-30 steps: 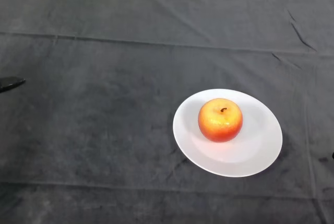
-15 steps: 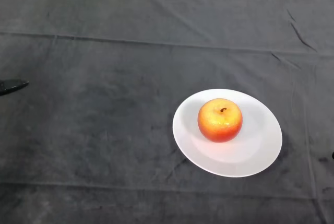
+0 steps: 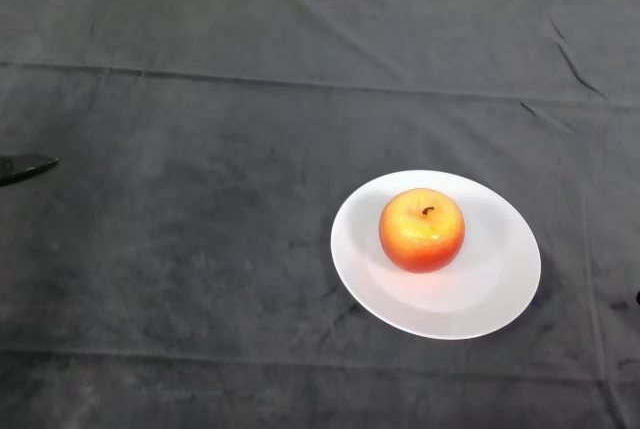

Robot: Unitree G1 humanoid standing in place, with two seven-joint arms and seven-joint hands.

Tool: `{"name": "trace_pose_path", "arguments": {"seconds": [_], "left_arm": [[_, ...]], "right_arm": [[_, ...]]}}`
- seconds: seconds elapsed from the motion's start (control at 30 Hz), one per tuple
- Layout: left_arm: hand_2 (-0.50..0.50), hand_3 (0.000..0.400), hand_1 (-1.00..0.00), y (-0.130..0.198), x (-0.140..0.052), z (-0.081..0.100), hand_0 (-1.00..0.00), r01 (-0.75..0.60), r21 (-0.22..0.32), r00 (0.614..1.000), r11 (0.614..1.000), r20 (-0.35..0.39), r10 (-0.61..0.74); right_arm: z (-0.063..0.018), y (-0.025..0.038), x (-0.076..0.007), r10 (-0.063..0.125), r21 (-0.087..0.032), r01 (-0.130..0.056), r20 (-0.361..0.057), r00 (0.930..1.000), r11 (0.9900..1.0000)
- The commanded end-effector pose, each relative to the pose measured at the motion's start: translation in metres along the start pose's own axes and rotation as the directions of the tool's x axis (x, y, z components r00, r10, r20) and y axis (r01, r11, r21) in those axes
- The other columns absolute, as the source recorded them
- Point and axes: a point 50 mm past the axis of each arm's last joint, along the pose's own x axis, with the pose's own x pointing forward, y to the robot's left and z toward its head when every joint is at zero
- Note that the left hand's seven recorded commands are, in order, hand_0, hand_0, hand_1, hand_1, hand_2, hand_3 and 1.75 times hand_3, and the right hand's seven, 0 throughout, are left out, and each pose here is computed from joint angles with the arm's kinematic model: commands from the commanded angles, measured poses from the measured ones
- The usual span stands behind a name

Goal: Move the apple to the plate

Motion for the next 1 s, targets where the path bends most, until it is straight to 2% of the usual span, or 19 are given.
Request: {"name": "trace_pose_path", "arguments": {"seconds": [0.03,1.0], "left_arm": [[0.0,0.0,0.0,0.0012,0.0059,0.0163,0.0,-0.013,-0.023,0.998,1.0,0.067,0.015],[0.0,0.0,0.0,-0.0022,0.0062,0.0132,0.0,-0.001,-0.026,0.998,1.0,0.057,0.003]], "right_arm": [[-0.0535,-0.0176,-0.0492,-0.037,-0.069,0.018,-0.282,0.9586,0.9975],[-0.0535,-0.0176,-0.0491,-0.037,-0.069,0.018,-0.282,0.9586,0.9974]]}}
